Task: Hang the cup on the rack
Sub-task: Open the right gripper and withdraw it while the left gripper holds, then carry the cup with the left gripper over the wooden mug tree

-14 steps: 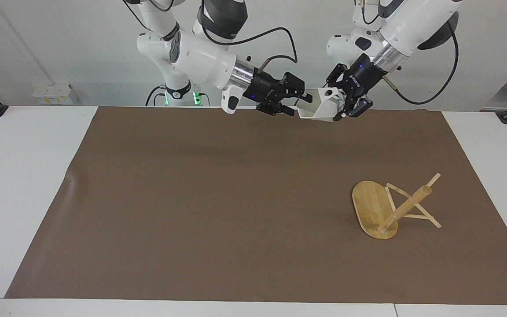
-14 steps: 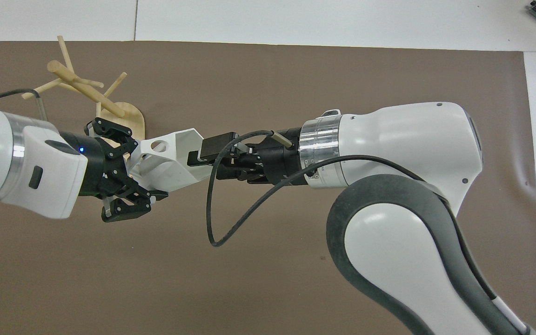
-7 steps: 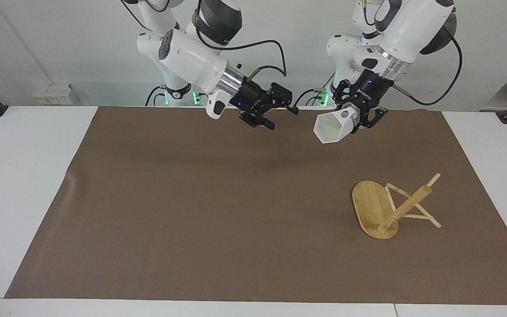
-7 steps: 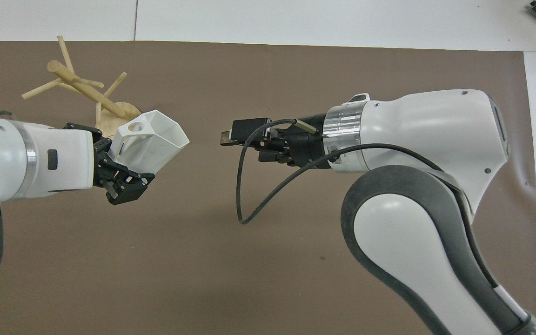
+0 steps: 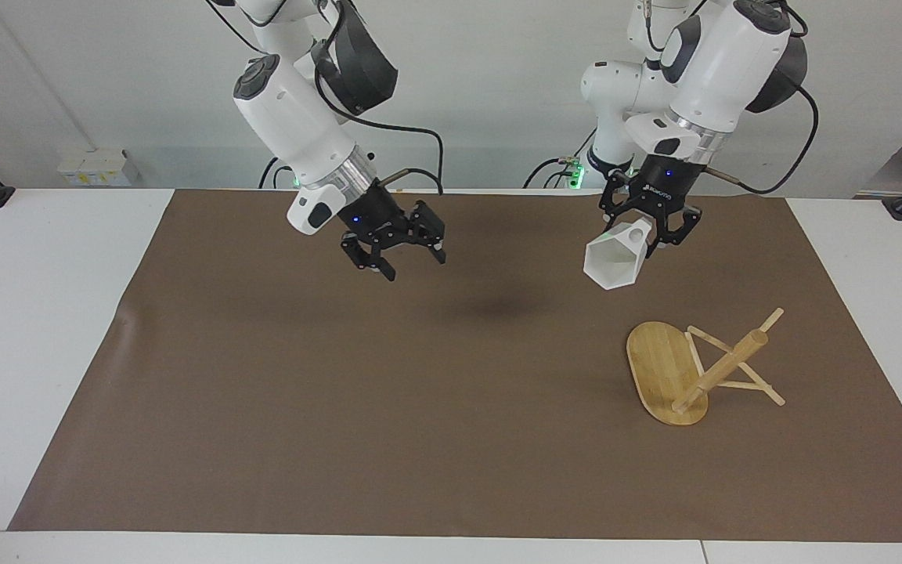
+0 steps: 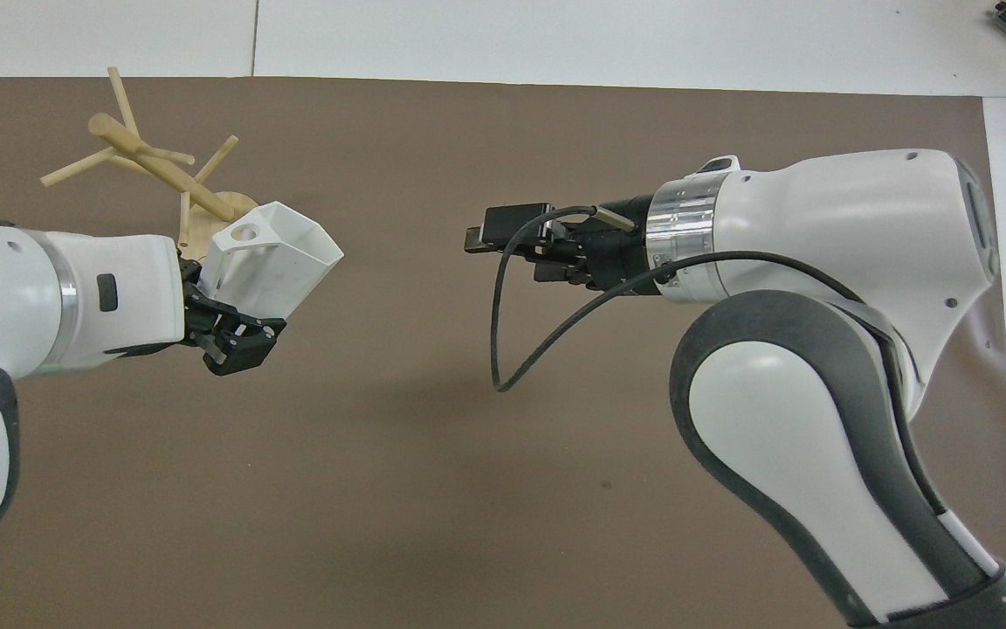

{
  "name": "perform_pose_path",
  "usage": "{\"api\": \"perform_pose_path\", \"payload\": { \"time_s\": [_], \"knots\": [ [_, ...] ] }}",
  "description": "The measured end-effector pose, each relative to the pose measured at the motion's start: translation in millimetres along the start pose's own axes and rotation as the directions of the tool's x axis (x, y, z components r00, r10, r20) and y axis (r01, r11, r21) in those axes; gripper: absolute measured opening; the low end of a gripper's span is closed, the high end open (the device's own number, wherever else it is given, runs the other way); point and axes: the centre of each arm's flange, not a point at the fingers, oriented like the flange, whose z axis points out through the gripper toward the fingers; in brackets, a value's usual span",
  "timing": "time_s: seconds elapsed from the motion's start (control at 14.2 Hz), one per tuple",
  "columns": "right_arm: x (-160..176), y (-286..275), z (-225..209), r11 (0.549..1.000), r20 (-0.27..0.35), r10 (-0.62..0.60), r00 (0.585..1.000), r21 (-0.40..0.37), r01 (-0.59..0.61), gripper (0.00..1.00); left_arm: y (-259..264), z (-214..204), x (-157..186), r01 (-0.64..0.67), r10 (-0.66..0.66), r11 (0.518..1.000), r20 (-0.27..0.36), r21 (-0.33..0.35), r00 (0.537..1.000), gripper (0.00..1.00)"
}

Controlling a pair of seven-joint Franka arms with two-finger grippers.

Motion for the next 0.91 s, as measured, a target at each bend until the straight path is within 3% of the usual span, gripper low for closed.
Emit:
{"api": "perform_pose_path", "payload": {
  "time_s": [0.21, 0.49, 0.7, 0.91],
  "knots": [
    [13, 64, -15, 0.993, 0.03, 0.033, 0.999, -0.115, -0.03, 1.0, -18, 27, 4, 0.055, -0.055, 0.998, 0.021, 0.019, 0.998, 0.74],
    [29, 161, -54, 0.956, -0.003, 0.067, 0.998, -0.286, -0.065, 1.0, -27, 44, 19, 0.085, -0.091, 0.988, 0.047, 0.128, 0.995, 0.74],
    [31, 189, -73, 0.917, -0.008, 0.008, 1.0, -0.399, -0.011, 1.0, -35, 48, 36, 0.083, -0.09, 0.985, 0.041, 0.151, 0.995, 0.74],
    [28, 209, -89, 0.899, -0.003, 0.009, 1.0, -0.437, -0.009, 1.0, -38, 54, 42, 0.11, -0.118, 0.98, 0.04, 0.163, 0.992, 0.74]
  ]
}}
